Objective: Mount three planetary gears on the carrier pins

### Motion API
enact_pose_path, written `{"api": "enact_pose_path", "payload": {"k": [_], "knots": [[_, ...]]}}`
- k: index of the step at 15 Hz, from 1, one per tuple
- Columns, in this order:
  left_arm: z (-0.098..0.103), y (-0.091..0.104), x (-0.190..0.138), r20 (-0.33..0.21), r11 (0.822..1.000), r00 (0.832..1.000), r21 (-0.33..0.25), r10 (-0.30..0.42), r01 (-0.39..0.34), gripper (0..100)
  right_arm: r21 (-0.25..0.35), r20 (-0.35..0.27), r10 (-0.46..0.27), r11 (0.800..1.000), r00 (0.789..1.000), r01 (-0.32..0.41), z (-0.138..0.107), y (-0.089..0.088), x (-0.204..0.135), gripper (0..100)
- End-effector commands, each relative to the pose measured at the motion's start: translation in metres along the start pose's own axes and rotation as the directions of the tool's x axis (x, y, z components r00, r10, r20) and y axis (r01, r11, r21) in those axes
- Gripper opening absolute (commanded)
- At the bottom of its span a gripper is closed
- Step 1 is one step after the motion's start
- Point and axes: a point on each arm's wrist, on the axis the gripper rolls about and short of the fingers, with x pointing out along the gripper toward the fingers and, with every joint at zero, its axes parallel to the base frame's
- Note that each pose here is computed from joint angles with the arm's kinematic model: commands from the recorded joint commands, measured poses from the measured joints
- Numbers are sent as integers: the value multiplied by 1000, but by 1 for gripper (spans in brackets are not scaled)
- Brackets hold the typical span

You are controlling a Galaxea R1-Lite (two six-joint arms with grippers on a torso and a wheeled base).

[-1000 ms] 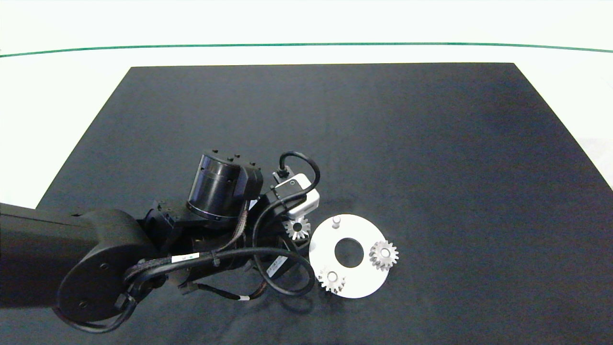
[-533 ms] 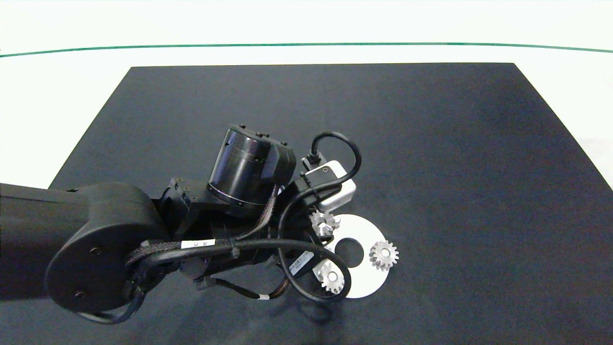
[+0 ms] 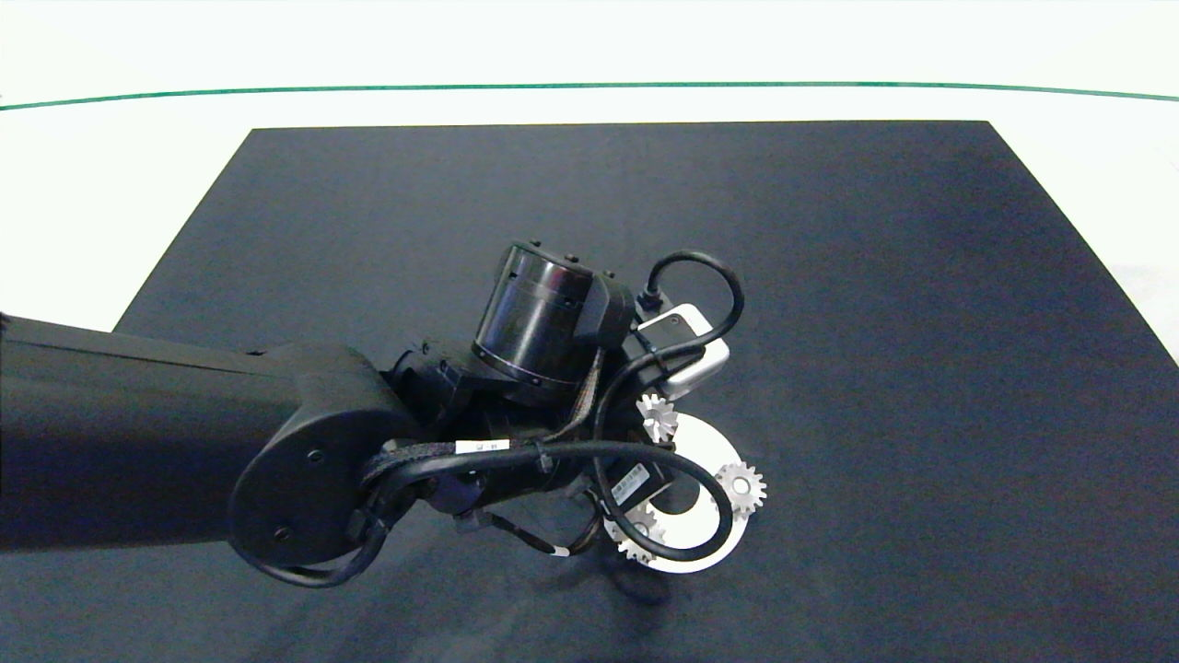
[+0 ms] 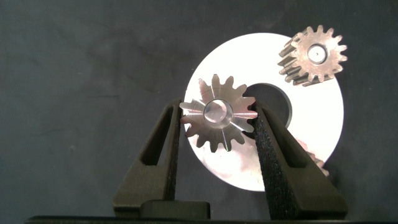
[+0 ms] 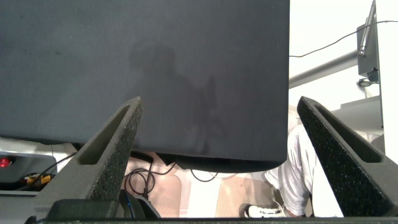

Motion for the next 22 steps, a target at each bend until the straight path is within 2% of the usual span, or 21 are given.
{"api": "enact_pose_path", "payload": {"k": [1,8,13,22], "knots": [[-4,-2,8,-18,1000,1000,3,-6,6,4,0,2,-4,1000,1000,4,0,0,-1,100],[-7,-1,14,-32,1000,999,1,-6,6,4,4,12,-7,1000,1000,7,-2,-1,-2,100],[-6,1,19,-15,1000,1000,-5,9,-9,4,6,16,-8,1000,1000,8,-2,-1,-3,100],[-8,6,20,-22,1000,1000,-8,21,-21,4,9,22,-10,1000,1000,10,-3,-1,-4,100]]}}
